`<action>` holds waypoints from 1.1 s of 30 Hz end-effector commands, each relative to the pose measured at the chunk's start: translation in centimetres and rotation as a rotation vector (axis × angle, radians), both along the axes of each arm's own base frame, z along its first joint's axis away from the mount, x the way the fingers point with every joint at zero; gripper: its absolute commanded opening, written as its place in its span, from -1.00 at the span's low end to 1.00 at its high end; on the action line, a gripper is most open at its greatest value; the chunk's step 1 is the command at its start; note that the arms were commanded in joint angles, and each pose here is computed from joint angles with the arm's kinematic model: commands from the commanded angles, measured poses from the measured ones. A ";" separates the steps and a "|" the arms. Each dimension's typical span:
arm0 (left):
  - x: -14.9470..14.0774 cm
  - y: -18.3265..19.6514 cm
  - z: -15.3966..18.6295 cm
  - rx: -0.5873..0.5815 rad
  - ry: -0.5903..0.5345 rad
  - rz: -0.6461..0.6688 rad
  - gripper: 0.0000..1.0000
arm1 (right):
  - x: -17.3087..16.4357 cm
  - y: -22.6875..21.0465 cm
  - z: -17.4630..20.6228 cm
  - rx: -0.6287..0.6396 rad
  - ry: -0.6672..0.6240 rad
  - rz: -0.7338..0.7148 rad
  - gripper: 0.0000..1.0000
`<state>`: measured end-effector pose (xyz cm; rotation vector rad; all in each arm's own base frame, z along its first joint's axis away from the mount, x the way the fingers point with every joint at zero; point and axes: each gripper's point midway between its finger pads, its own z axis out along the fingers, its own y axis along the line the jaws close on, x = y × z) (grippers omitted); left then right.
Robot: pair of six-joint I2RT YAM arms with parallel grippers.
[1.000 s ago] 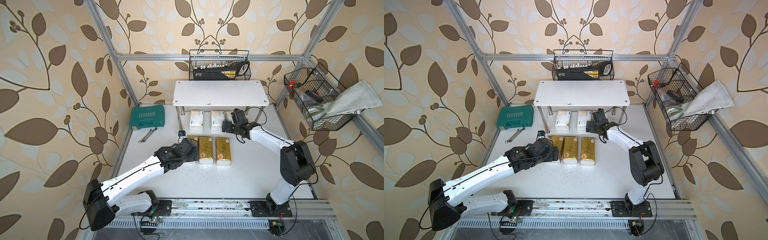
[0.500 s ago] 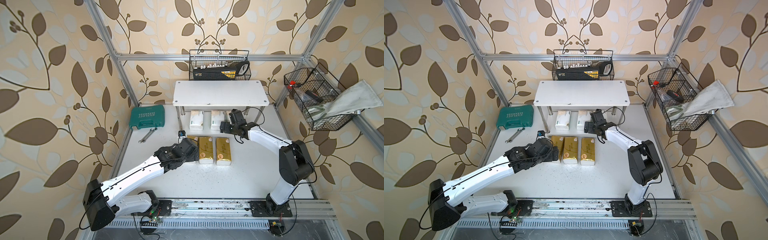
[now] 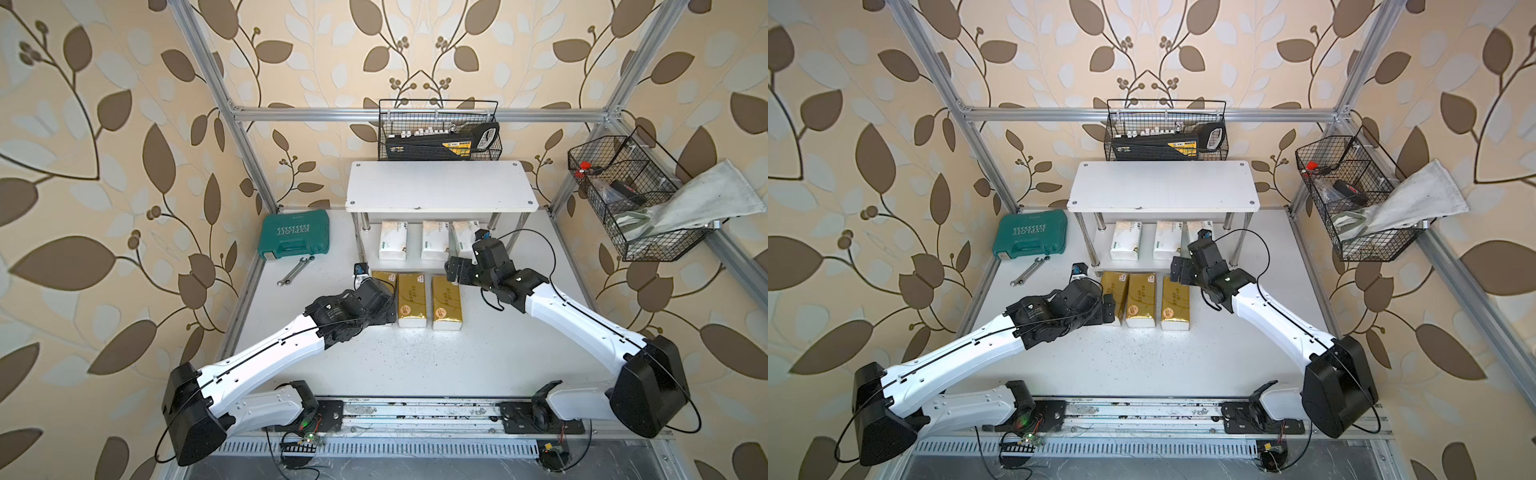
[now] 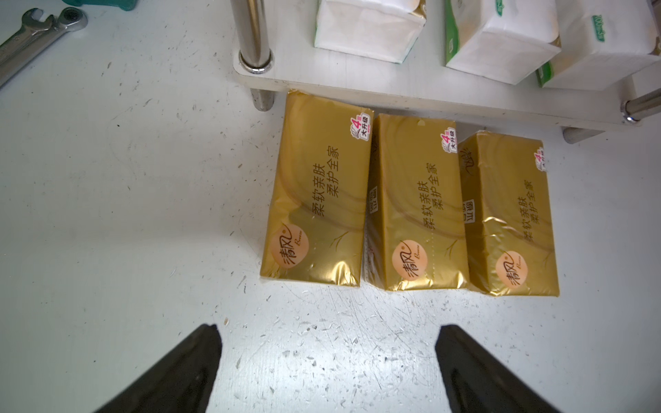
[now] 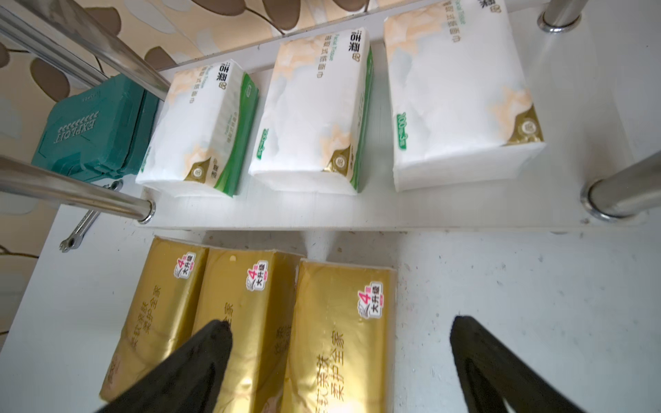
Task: Place the tissue boxes on the shelf by color
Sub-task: Pick up the box of tissues from the center of the board.
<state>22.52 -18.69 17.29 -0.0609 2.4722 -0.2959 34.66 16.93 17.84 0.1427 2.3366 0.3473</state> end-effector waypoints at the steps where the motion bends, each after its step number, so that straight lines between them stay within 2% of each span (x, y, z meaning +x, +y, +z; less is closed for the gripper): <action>1: -0.1 1.2 0.5 -0.010 -0.015 0.045 0.98 | -3.1 -0.5 -2.0 -0.065 0.074 -0.027 0.98; 7: -0.6 1.3 0.3 -0.019 -0.003 0.032 0.98 | -7.2 1.3 -4.1 -0.167 0.112 0.001 0.98; 12: -0.9 1.3 -0.1 -0.017 0.013 0.023 0.98 | -8.5 2.5 -6.5 -0.209 0.155 0.004 0.98; 33: -1.0 1.4 0.0 -0.023 0.005 0.018 0.98 | -8.2 3.8 -13.6 -0.307 0.265 0.015 0.98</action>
